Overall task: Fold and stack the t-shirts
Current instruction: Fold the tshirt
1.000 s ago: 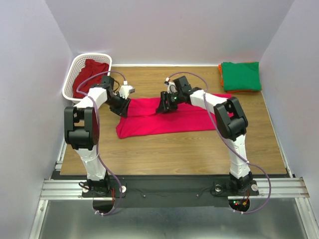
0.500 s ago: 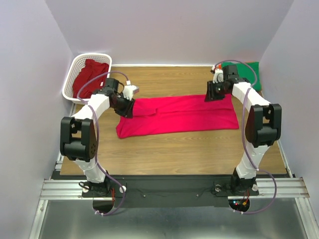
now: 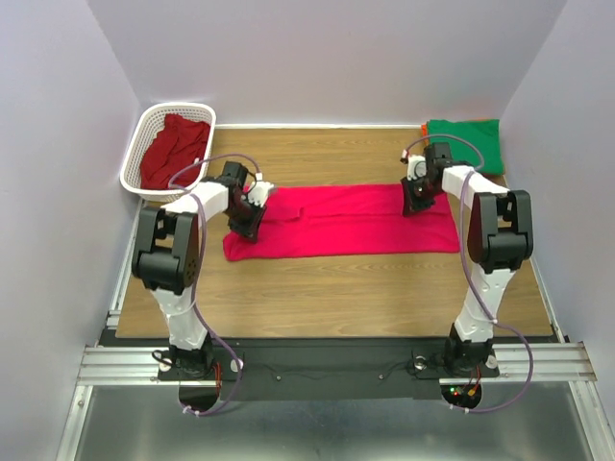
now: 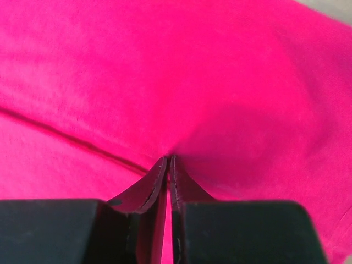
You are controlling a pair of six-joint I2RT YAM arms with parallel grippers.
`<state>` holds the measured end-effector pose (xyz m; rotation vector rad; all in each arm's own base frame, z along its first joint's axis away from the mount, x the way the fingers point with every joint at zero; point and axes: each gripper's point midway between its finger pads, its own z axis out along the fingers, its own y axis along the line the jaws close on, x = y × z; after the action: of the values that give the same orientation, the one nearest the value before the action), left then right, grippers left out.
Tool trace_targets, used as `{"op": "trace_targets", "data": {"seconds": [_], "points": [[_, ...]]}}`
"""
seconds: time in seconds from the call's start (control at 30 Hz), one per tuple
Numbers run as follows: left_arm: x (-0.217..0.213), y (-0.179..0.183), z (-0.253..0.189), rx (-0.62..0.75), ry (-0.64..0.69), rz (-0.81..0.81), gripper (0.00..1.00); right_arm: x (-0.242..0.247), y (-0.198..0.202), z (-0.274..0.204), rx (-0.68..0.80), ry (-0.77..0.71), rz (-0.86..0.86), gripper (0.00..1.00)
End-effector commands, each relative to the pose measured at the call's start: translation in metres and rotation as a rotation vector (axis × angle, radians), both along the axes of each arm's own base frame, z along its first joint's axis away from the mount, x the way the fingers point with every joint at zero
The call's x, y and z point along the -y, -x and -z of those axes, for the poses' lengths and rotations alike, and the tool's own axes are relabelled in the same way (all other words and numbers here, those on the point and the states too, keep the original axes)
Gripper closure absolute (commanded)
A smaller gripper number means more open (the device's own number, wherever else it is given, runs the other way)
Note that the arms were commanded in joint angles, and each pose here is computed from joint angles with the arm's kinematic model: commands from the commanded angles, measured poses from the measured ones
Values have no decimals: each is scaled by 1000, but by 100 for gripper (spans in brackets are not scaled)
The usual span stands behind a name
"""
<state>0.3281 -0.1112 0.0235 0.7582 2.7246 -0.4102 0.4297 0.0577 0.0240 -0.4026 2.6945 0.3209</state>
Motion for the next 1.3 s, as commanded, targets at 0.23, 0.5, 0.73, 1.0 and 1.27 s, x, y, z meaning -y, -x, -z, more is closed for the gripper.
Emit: {"op": "trace_targets", "data": {"seconds": [0.23,0.5,0.73,1.0,1.27], "points": [[-23,-235,-68,332,-90,-35,69,-167,208,-25,-376,-258,-530,81],[11,-205,-153,506,105,-18,57,-180,153,-109,-108,-345,-514,70],[46,-159,-102,350,153,1,59,-185,110,-62,-63,-272,-462,76],[56,-162,-76,301,169,-35,60,-223,26,-90,144,-352,-328,79],[52,-166,-74,305,212,-67,59,-270,-86,-102,305,-460,-164,78]]}}
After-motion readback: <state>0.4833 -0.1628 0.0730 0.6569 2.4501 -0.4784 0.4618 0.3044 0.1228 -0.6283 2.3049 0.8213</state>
